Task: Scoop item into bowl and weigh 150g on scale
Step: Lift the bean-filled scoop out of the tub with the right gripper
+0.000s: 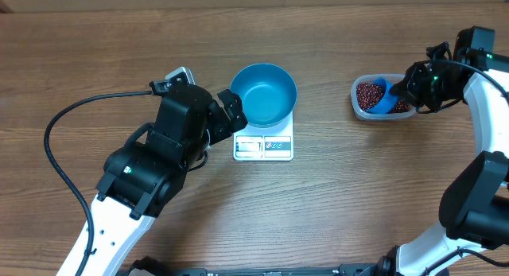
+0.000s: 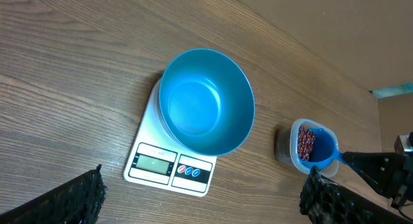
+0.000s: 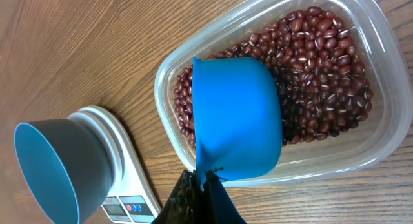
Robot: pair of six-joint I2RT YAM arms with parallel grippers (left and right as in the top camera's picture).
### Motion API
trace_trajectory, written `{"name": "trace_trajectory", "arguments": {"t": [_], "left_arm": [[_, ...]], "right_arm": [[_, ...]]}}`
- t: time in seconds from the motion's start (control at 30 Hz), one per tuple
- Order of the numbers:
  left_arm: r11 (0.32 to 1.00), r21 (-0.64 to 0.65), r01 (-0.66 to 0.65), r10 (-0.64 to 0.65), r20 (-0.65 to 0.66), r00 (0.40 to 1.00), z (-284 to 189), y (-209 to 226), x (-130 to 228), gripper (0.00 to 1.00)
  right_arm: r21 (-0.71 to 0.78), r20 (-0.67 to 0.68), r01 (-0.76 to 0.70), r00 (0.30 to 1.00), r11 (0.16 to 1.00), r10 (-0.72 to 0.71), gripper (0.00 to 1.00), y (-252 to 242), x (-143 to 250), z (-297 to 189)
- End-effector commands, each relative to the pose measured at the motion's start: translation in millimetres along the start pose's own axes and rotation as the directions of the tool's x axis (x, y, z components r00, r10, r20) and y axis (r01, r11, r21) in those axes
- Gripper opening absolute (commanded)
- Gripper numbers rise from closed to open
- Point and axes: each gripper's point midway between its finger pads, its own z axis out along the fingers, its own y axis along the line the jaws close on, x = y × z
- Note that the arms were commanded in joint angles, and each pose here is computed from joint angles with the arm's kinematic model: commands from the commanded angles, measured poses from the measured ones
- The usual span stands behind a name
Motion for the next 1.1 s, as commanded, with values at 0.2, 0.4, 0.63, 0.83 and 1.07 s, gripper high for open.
{"name": "trace_trajectory", "arguments": {"t": [0.2,0.4,0.63,0.83,1.07], "left_arm": [[1.000,0.012,-0.016,0.015,0.030,0.999,-7,-5,-8,0.99],[1.000,0.012,-0.016,0.015,0.030,0.999,-7,-5,-8,1.00],[1.000,0.012,-0.016,0.015,0.030,0.999,-7,-5,-8,1.00],[1.000,0.012,-0.016,0.015,0.030,0.999,-7,-4,-8,1.00],[1.000,0.012,-0.016,0.015,0.030,0.999,-7,-5,-8,1.00]], "right_arm": [[-0.023,-0.015,-0.020,1.000,1.000,0.019,0.04,2,2,0],[-0.050,-0.012,-0.031,0.999,0.998,0.030,0.04,2,0,-3],[-0.063,-0.003,-0.068,0.998,0.996,0.068,0.04,-8,-4,-10],[-0.140,-0.007,-0.071,0.997,0.988,0.071,0.04,-1,-6,-15],[-0.160,-0.006,-0.095,0.995,0.982,0.095,0.04,-6,-7,-20]]}}
